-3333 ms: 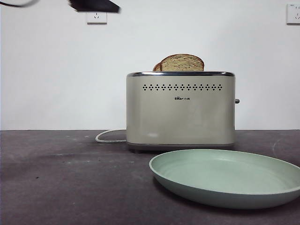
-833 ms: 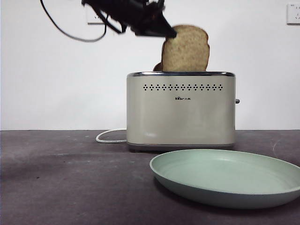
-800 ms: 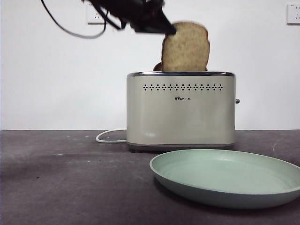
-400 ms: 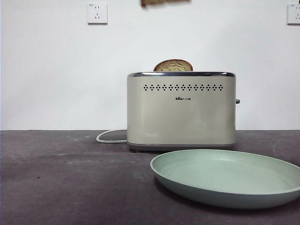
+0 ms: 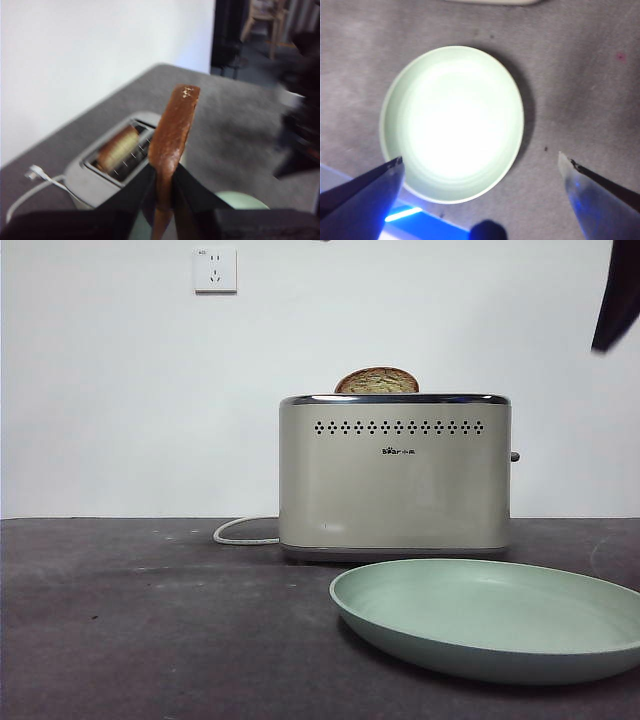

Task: Take the bread from the toaster,put the bread on the plate,put the plate on the table

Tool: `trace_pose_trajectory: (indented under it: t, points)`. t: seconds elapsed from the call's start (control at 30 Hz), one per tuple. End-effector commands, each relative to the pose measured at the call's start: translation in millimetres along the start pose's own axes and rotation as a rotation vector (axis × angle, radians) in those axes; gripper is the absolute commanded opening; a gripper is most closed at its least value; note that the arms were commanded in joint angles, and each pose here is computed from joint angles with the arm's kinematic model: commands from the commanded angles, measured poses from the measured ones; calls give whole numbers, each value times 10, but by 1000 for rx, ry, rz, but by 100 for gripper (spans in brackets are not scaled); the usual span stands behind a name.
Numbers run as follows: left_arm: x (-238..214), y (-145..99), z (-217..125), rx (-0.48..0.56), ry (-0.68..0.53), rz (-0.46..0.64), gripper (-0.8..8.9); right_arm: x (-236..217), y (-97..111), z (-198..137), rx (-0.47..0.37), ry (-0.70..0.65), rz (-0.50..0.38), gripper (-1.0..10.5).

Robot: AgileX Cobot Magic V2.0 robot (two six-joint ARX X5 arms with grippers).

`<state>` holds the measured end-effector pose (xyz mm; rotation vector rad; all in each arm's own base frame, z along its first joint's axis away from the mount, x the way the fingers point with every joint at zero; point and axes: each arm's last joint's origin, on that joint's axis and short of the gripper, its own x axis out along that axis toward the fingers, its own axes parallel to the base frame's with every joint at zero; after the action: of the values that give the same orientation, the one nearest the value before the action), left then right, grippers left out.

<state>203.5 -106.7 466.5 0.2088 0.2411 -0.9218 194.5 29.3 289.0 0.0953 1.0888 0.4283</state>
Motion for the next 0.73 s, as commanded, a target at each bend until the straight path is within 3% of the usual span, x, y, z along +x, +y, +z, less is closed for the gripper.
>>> trace_pose_trajectory:
  t: [0.03, 0.23, 0.37, 0.57, 0.67, 0.73]
  points:
    - [-108, -100, -146, -4, 4, -16, -4, 148, -58, 65, 20, 43, -14, 586]
    - [-318, -370, -647, -62, 39, -41, -5, 487, -185, 167, 54, 140, -8, 583]
    - [-435, -492, -930, -95, 70, -47, -5, 693, -262, 212, 70, 186, -4, 485]
    - [-573, -613, -1142, -141, 78, -54, -5, 936, -351, 235, 92, 245, -1, 462]
    - [-654, -682, -1239, -170, 86, -77, -5, 1109, -404, 241, 101, 279, 5, 340]
    - [-692, -702, -1248, -170, 87, -77, -5, 1211, -434, 241, 106, 298, 9, 337]
